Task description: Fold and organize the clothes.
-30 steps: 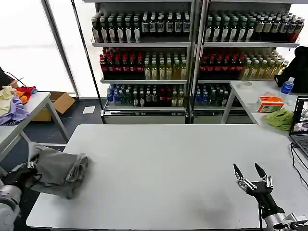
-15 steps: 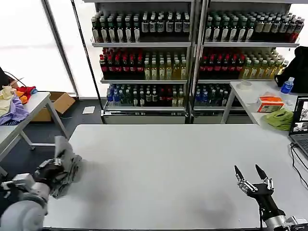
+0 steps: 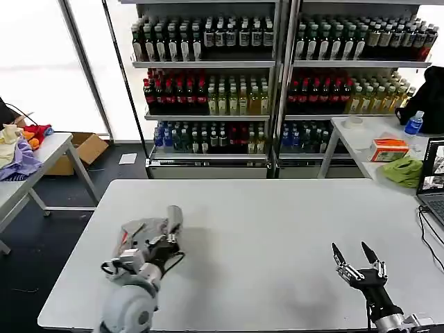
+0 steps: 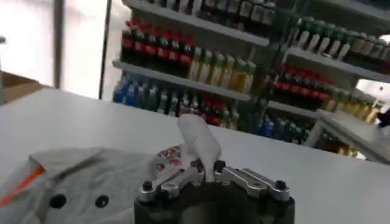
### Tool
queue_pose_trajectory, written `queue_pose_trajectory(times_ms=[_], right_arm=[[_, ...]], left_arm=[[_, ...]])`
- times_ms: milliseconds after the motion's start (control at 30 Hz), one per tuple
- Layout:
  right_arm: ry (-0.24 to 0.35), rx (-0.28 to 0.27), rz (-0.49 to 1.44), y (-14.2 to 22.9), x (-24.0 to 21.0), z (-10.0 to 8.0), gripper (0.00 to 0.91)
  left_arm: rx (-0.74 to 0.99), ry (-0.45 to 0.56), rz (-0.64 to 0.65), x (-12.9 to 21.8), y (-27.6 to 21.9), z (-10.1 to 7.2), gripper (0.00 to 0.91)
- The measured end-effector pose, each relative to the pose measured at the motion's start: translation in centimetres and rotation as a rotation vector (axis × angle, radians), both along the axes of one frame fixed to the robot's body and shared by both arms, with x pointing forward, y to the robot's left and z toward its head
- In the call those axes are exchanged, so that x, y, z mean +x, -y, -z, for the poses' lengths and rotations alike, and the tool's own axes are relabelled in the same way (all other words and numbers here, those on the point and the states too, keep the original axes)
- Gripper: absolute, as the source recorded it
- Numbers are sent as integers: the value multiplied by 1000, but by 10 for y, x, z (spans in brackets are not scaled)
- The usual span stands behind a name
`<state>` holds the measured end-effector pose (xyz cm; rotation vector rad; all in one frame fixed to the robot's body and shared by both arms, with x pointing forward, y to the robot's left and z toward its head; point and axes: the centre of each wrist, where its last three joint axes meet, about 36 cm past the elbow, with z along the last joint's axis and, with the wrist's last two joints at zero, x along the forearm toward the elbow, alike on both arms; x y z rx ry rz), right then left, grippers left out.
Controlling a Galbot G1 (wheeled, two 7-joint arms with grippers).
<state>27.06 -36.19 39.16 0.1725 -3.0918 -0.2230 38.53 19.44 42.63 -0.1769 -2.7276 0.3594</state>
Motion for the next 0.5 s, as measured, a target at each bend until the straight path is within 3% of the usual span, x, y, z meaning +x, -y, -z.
queue_pose_trajectory(times_ms=[33,233,500], right_arm=[[-2,-1,-2,-1,0,0,907],[-29,-9,-16,-9,4,-4,907],[-127,10,-51,-30,21,-5,907]], left_arm=[[-9,-10,4,4,9,3,907],[-60,-49,45,14,56,13,907],[-142,-31,119,9,88,8,907]])
